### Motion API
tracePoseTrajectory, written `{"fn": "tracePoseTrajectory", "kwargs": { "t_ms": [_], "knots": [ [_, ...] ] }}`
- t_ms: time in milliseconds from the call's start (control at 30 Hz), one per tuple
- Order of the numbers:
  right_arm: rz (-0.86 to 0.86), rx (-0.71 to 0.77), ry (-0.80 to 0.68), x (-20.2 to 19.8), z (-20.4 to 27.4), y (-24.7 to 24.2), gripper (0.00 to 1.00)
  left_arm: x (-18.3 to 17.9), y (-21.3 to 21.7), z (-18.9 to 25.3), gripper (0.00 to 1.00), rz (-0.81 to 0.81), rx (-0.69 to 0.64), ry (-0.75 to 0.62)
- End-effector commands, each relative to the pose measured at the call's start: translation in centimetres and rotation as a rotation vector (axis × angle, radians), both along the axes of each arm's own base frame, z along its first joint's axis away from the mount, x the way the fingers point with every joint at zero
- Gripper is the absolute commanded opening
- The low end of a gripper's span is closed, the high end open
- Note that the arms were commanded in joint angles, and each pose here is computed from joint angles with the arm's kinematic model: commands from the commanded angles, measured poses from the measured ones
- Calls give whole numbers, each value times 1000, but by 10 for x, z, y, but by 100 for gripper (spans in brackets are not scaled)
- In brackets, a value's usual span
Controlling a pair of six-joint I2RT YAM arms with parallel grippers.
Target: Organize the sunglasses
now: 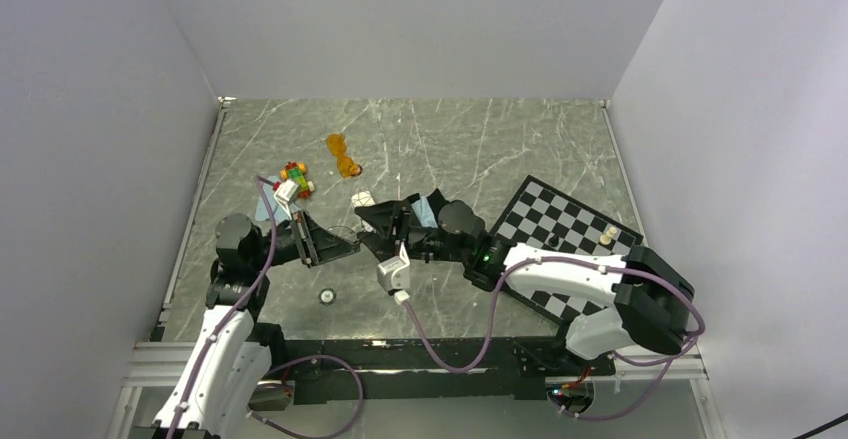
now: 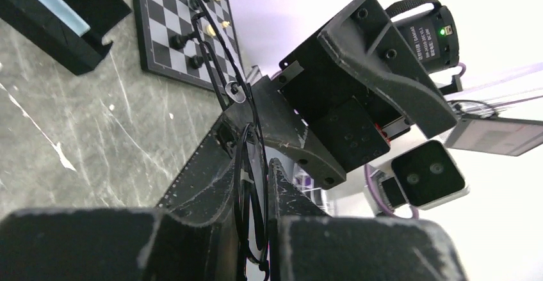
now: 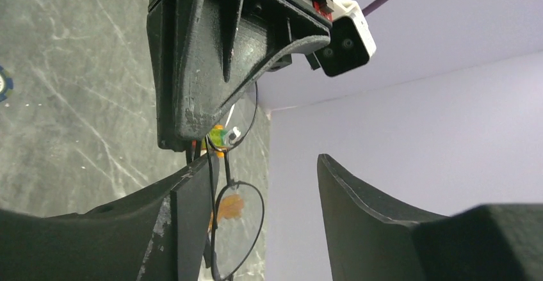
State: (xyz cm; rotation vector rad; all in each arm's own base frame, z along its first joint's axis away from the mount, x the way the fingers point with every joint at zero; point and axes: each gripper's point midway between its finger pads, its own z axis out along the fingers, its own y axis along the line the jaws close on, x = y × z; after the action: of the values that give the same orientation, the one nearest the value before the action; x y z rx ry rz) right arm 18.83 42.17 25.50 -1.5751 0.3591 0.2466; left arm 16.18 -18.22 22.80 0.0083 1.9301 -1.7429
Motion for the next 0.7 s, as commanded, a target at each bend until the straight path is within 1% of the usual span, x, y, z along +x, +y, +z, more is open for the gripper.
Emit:
{"fn": "tracePoseTrajectory", "kwargs": {
  "t_ms": [0, 67, 200, 267, 300, 333, 367, 400, 433, 467, 500, 533, 567, 600, 633, 667],
  "knots": [
    [29, 91, -30, -17, 40, -17, 63, 30, 13, 11, 0, 163, 118, -184],
    [45, 104, -22, -24, 47, -24, 64, 33, 13, 17, 0, 175, 110, -217],
    [139, 126, 18, -49, 59, -37, 65, 37, 13, 32, 0, 193, 73, -281],
    [158, 196, 109, -56, 72, -40, 65, 40, 13, 40, 0, 202, 66, -324],
    [127, 274, 179, -51, 84, -44, 65, 42, 14, 45, 0, 216, 64, -355],
    [97, 370, 270, -45, 97, -50, 65, 45, 15, 50, 0, 237, 63, -383],
    [57, 510, 394, -35, 115, -59, 67, 47, 17, 56, 0, 256, 62, -420],
    [11, 659, 539, -22, 129, -70, 73, 50, 19, 63, 0, 278, 62, -459],
    [-18, 800, 722, -9, 139, -81, 78, 53, 21, 68, 0, 308, 65, -487],
    [-52, 903, 881, 5, 139, -89, 81, 56, 22, 73, 0, 331, 73, -516],
    [-71, 990, 1069, 17, 135, -93, 82, 58, 24, 77, 0, 354, 87, -546],
    [-95, 1045, 1240, 28, 126, -93, 83, 61, 25, 79, 0, 376, 113, -583],
    [-140, 1065, 1377, 38, 113, -91, 83, 63, 26, 82, 0, 393, 130, -602],
    [-132, 1105, 1542, 43, 107, -89, 83, 64, 26, 83, 0, 400, 146, -622],
    [-116, 1112, 1630, 44, 104, -87, 83, 64, 26, 85, 0, 401, 152, -638],
    [-88, 1106, 1679, 43, 104, -85, 83, 63, 25, 88, 0, 399, 148, -653]
  ]
}}
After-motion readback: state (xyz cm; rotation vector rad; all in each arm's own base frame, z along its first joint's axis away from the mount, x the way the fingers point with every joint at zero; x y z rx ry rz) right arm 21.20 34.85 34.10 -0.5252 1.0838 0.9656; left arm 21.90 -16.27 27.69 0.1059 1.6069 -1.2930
